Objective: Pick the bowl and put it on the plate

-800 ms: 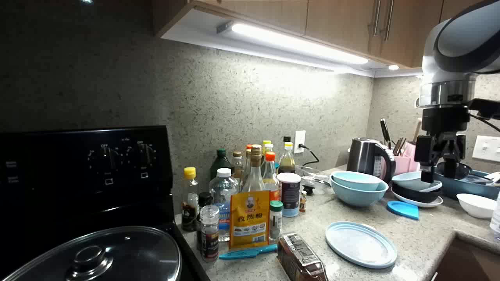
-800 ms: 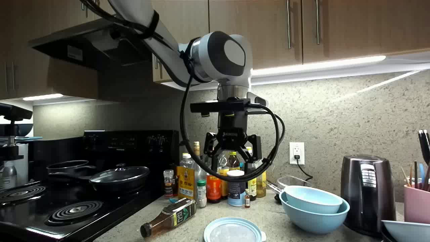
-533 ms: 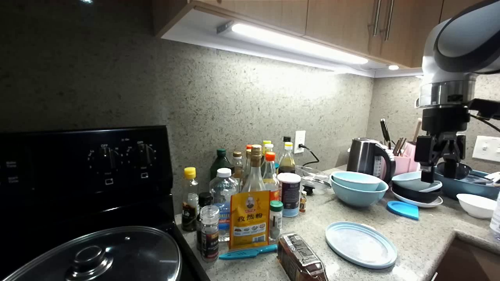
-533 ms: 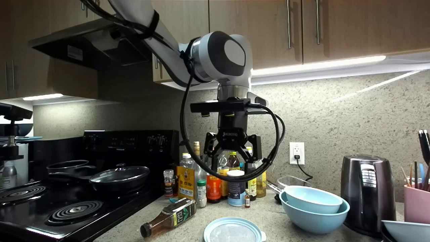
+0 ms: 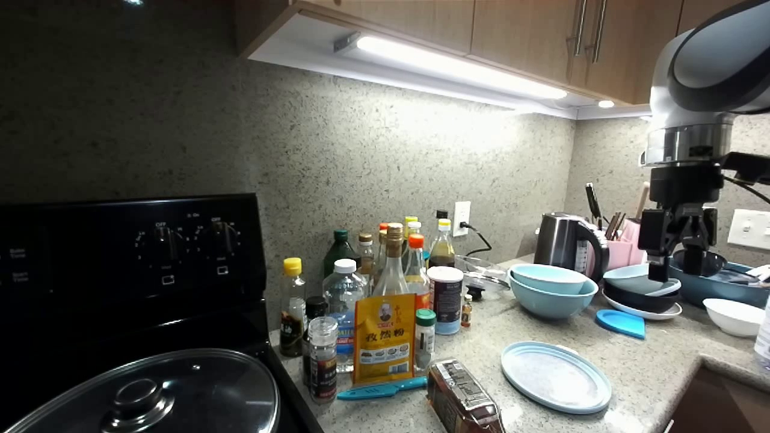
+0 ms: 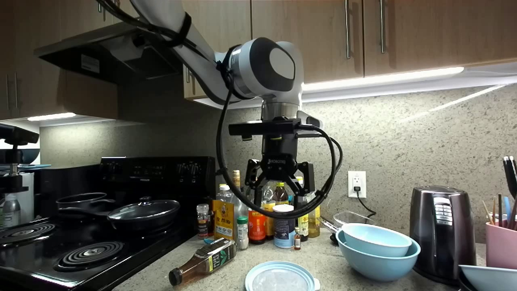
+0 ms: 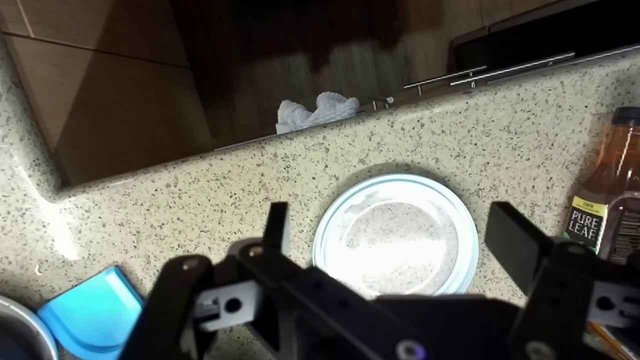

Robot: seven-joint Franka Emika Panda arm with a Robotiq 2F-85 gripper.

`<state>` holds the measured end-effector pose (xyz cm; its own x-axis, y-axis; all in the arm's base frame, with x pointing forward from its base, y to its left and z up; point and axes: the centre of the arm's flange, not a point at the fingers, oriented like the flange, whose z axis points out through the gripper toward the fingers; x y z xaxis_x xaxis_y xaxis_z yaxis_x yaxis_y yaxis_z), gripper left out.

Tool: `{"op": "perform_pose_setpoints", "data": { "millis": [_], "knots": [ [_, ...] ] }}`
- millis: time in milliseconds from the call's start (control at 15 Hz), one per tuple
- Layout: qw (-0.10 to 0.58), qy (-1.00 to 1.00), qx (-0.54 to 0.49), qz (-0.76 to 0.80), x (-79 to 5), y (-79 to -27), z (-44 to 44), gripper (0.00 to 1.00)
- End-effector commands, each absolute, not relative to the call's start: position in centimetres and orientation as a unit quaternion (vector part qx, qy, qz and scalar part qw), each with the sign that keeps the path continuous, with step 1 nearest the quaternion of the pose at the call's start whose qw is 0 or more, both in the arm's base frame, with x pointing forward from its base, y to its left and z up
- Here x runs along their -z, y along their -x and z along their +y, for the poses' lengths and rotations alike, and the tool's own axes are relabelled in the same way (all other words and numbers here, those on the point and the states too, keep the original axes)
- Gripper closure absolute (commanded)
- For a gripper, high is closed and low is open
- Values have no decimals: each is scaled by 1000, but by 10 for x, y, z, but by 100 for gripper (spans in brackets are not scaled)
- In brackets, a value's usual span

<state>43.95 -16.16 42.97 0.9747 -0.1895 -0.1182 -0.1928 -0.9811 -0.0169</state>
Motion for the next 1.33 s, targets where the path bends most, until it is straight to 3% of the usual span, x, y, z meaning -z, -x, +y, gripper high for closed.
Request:
{"op": "perform_pose_setpoints", "data": {
  "millis": [0,733,800,1267],
  "knots": [
    [15,993,-59,96,-430,-457,-170,0],
    [-4,993,-51,104,-438,-564,-239,0],
    [-19,992,-44,117,-435,-541,-218,0],
    [-24,991,-44,123,-431,-557,-217,0]
  ]
}}
